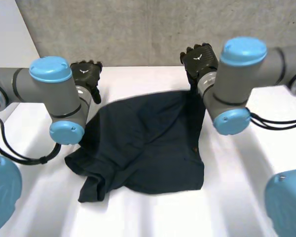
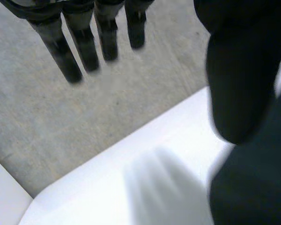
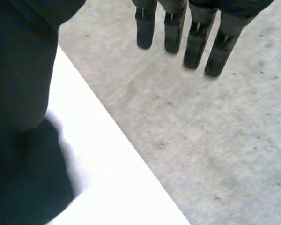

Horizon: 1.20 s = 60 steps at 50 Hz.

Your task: Fold the shorts.

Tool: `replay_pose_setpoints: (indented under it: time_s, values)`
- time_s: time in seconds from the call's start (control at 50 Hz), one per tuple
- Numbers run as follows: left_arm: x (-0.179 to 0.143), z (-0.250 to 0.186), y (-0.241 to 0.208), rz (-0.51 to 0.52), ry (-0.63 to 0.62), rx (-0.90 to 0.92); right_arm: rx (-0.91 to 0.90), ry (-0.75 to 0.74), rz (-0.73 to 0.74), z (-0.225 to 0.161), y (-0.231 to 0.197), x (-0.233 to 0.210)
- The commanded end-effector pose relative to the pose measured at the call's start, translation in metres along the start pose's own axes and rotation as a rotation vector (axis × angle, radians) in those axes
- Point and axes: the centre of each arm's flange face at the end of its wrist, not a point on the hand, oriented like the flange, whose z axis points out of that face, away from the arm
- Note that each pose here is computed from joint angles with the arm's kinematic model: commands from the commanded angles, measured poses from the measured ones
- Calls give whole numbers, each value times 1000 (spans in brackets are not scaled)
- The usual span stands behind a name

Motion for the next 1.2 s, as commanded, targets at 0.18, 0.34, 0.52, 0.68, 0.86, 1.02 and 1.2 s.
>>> replay_pose_setpoints:
  time_s: [0.18, 0.34, 0.52, 0.68, 0.86, 1.02, 1.2]
  values:
    - [-8, -98, -56, -12, 104, 64, -75, -70, -23, -69, -23, 16]
    - [20, -163, -32, 10, 330, -21, -283, -333, -1, -149, 11, -11]
    - [41, -148, 11, 28, 374, -140, -244, -305, 18, -185, 52, -19]
    - [56, -117, 50, 108, 388, -220, -266, -304, 22, -204, 79, -32]
    - [21, -37, 10, 254, 60, 35, -266, -313, 88, -209, 79, -35]
    - [-28, 35, -1, 345, -159, 190, -211, -377, 202, -212, 67, -43]
    - [-3, 41, 42, 361, -43, 174, -185, -373, 192, -212, 67, -51]
